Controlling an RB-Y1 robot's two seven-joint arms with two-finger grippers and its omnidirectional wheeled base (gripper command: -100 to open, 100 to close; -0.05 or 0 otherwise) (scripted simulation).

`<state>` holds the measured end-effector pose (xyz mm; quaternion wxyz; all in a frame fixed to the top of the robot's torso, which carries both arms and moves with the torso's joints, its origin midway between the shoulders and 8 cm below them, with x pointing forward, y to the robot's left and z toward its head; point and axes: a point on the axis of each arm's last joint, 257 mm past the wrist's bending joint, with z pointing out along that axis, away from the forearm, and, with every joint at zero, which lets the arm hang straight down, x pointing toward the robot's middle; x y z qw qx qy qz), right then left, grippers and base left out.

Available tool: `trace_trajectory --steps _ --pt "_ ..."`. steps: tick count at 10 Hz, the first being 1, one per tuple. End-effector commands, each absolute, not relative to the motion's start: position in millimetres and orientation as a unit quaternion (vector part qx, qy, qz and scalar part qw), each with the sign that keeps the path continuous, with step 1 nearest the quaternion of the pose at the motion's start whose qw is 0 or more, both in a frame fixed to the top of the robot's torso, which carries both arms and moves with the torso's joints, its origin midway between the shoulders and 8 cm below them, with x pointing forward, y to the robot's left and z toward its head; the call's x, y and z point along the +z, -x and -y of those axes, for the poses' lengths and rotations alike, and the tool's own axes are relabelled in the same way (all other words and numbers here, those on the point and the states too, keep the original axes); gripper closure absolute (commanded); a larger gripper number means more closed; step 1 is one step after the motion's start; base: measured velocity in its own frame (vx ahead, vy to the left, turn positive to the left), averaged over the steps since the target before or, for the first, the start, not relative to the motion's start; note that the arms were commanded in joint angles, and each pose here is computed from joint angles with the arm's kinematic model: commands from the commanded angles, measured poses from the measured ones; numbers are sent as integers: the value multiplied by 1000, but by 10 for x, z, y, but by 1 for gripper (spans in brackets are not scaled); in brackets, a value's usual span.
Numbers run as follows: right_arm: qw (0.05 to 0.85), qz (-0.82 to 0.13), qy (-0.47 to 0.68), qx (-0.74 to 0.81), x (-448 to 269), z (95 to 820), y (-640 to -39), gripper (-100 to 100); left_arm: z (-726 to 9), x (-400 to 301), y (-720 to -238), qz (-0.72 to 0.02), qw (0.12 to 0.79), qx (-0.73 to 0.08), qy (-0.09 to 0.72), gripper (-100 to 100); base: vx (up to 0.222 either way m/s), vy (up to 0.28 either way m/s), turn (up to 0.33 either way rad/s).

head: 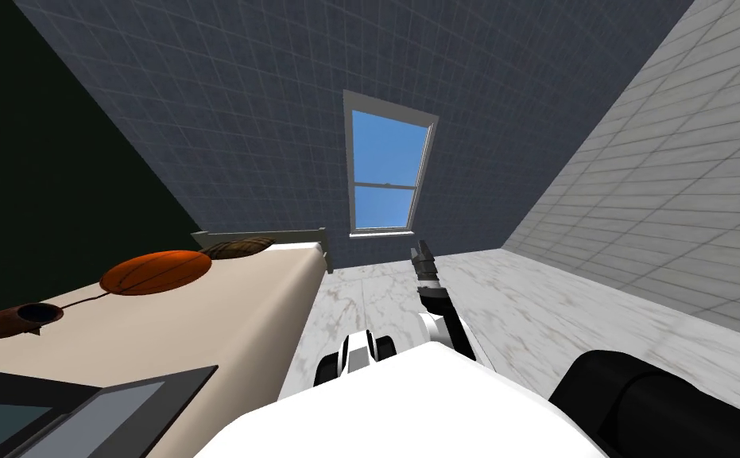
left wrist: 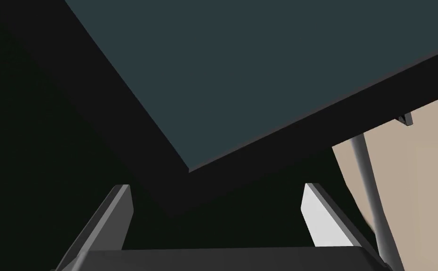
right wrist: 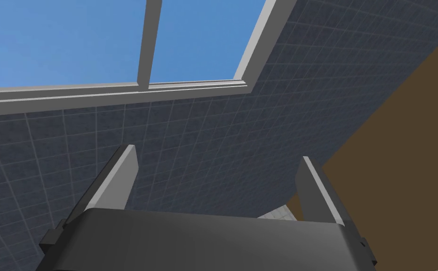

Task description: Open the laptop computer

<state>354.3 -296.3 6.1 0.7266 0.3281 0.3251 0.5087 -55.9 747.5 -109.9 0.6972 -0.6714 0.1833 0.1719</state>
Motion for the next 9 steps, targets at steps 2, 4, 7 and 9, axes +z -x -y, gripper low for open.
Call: trace_trajectory --steps 2,4,7,9 --pt "727 -325 -328 508 59 2964 -3542 0 -7495 -1689 207 -219 659 132 707 100 97 -31 400" --pt "727 -325 -328 509 60 2964 -3542 0 -7566 -1911 164 -226 646 141 716 100 28 -23 315" --pt "727 -325 -328 509 61 2962 -3543 0 -7499 -2296 -312 -260 623 103 730 100 13 -2 62" --pt "727 -325 -328 509 60 2963 -3542 0 -7503 -2558 -540 -275 608 85 740 100 64 -39 432"
